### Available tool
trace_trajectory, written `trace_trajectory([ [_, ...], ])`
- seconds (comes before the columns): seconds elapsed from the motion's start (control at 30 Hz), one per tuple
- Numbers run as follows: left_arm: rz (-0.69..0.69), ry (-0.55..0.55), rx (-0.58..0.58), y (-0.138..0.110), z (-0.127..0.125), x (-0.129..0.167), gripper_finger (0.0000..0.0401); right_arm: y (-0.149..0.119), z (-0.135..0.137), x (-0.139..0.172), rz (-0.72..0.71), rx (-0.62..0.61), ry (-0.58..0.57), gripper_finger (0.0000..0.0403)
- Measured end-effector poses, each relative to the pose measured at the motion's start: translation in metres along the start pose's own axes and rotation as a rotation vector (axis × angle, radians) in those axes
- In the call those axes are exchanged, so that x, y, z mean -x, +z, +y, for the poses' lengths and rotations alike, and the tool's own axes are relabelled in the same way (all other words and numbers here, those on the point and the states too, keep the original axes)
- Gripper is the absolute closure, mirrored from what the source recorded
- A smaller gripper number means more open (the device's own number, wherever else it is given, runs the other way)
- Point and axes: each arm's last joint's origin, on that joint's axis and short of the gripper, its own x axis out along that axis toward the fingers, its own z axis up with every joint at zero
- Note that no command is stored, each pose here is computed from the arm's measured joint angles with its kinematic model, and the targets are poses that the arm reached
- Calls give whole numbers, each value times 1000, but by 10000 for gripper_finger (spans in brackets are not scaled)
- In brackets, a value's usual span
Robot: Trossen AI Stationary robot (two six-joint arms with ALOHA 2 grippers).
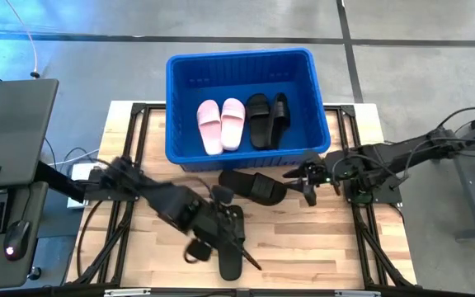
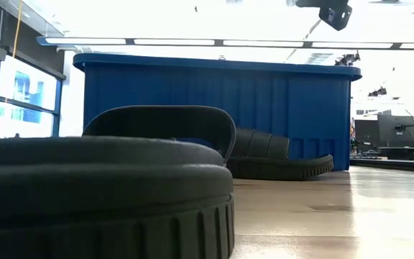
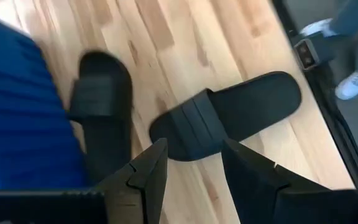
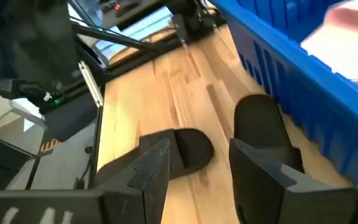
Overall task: Pick and place slides into bin
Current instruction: Put the black slide into the blue container
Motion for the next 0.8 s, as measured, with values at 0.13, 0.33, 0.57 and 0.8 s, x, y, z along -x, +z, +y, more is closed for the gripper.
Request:
trace_trajectory([
  [0.13,73,23,79,11,-21,-44,258,-1,4,-12,7,-11,5,245],
  [0.33,134,42,192,24,-52,-113,258,-4,5,-21,26,-4,-1,247],
  [0.57,126,45,316,31,-72,-168,258,-2,6,-15,28,-22,56,247],
  [0.8,241,196,388,17,-71,-182,259,1,10,-9,12,-24,115,247],
])
